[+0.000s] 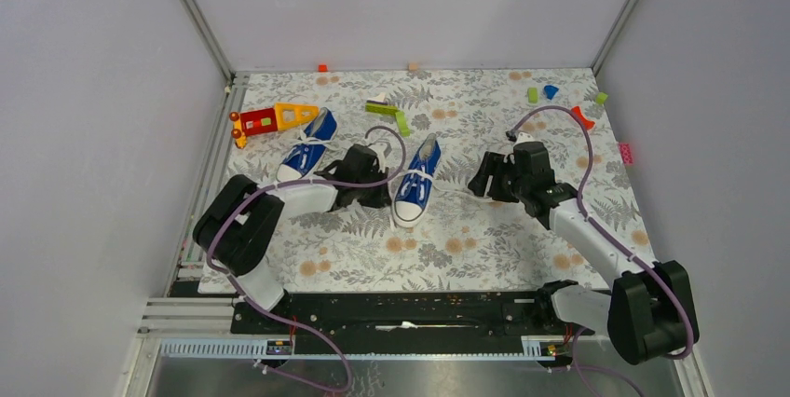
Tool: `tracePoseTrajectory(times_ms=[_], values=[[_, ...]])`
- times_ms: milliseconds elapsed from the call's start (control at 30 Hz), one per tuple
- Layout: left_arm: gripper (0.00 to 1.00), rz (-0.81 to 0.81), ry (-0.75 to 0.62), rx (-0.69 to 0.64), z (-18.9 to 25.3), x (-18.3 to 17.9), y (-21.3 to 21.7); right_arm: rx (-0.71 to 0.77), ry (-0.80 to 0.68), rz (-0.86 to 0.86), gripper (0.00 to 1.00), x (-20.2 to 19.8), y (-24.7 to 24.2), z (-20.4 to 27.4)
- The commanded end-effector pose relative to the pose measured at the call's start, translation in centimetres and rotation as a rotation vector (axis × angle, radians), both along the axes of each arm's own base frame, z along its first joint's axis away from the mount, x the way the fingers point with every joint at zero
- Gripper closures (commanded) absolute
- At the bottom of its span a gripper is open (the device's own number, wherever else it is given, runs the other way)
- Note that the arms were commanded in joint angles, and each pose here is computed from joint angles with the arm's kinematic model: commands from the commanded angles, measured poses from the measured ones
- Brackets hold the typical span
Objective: Tie the shoes
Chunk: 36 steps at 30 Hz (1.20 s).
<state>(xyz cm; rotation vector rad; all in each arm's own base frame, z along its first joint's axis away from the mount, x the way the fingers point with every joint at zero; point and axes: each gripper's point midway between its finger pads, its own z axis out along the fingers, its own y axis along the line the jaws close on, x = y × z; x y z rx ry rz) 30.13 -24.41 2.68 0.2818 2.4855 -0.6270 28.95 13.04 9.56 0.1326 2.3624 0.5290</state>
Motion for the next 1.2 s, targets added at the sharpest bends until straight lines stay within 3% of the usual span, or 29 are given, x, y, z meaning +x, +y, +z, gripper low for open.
tracePoseTrajectory(times_ms=[0, 300, 400, 500, 667, 833, 1067, 1100, 1167], values=[[1.00, -0.089, 0.015, -0.112, 1.9, -0.8, -4.1, 0.073, -0.064, 0.070, 0.29, -0.2, 1.9, 2.0], [1.00, -0.195, -0.027, -0.173, 4.2, -1.8, -5.4, 0.096, 0.000, 0.195, 0.29, 0.0, 4.1, 0.2], [1.00, -0.358, -0.070, -0.274, 7.0, -3.9, -7.8, 0.129, 0.028, 0.217, 0.29, 0.3, 5.1, -0.3], [1.00, -0.365, -0.107, -0.226, 8.2, -4.3, -8.6, 0.137, 0.043, 0.219, 0.29, 0.5, 5.9, -0.5], [1.00, -0.179, -0.144, -0.073, 7.5, -1.2, -5.2, 0.099, 0.028, 0.234, 0.27, 1.0, 6.3, -0.4], [1.00, 0.034, -0.188, -0.067, 8.2, 2.1, -0.9, 0.080, 0.017, 0.253, 0.27, 1.3, 6.4, -0.7], [1.00, 0.347, -0.228, 0.008, 7.7, 2.4, 6.5, 0.074, -0.021, 0.267, 0.26, 1.8, 7.7, -0.7], [0.97, 0.375, -0.211, 0.009, 7.2, 2.1, 7.1, 0.066, -0.023, 0.259, 0.26, 1.9, 7.5, -0.7], [0.75, 0.399, -0.172, 0.021, 6.2, 1.1, 8.0, 0.050, -0.019, 0.244, 0.26, 1.9, 7.2, -0.9]])
